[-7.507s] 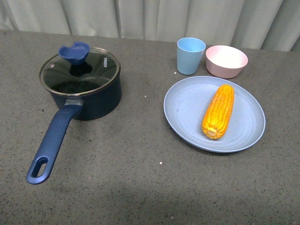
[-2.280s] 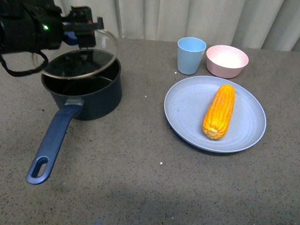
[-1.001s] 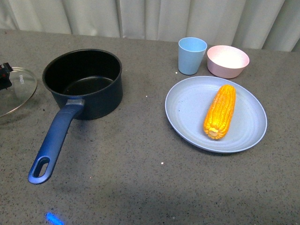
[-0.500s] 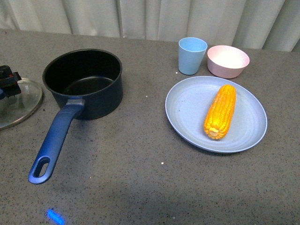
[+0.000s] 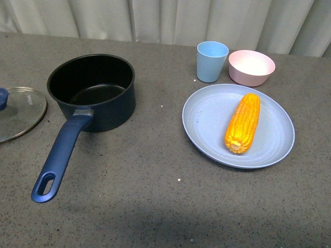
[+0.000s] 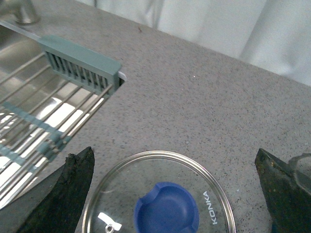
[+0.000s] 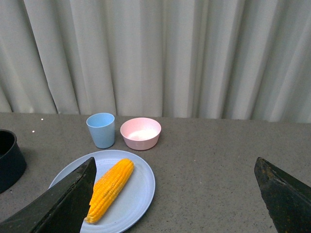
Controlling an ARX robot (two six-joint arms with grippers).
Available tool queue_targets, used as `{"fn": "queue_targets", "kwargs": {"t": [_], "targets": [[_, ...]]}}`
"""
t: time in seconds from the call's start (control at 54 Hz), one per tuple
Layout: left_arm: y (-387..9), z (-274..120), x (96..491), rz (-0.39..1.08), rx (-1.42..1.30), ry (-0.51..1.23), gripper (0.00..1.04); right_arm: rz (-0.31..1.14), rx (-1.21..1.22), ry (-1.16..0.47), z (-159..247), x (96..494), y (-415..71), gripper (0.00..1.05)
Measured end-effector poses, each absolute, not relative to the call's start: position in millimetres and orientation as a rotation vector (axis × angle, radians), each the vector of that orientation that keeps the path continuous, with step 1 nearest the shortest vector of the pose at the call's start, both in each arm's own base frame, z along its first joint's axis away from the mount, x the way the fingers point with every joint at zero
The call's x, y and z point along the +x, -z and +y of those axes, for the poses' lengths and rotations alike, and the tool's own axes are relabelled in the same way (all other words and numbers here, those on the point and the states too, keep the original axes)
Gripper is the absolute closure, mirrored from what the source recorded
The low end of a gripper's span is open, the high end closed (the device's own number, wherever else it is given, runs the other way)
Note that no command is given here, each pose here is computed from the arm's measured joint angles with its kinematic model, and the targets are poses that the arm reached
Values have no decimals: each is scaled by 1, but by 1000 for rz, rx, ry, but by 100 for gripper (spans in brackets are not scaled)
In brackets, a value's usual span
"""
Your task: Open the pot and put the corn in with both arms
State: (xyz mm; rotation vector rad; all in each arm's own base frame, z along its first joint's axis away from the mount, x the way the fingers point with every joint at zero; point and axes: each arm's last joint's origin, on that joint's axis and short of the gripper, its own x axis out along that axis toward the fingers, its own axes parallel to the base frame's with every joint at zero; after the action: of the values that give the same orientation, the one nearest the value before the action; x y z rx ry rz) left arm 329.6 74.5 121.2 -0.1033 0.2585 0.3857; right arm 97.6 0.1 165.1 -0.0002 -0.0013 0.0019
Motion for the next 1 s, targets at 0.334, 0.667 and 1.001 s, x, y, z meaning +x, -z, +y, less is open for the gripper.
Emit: {"fn": "queue_targets", "kwargs": {"t": [0.334,0.667,1.001], "targets": [[-174,42,250,194,-126,-476,7,-1,0,-2,0,98,-165,9],[-176,25,214,19,-36,-4,43,-1,-1,-3,0,98,-165,9],[-162,13,178,17,-12,-2,96,-1,0,-2,0,98,-165,9]]}}
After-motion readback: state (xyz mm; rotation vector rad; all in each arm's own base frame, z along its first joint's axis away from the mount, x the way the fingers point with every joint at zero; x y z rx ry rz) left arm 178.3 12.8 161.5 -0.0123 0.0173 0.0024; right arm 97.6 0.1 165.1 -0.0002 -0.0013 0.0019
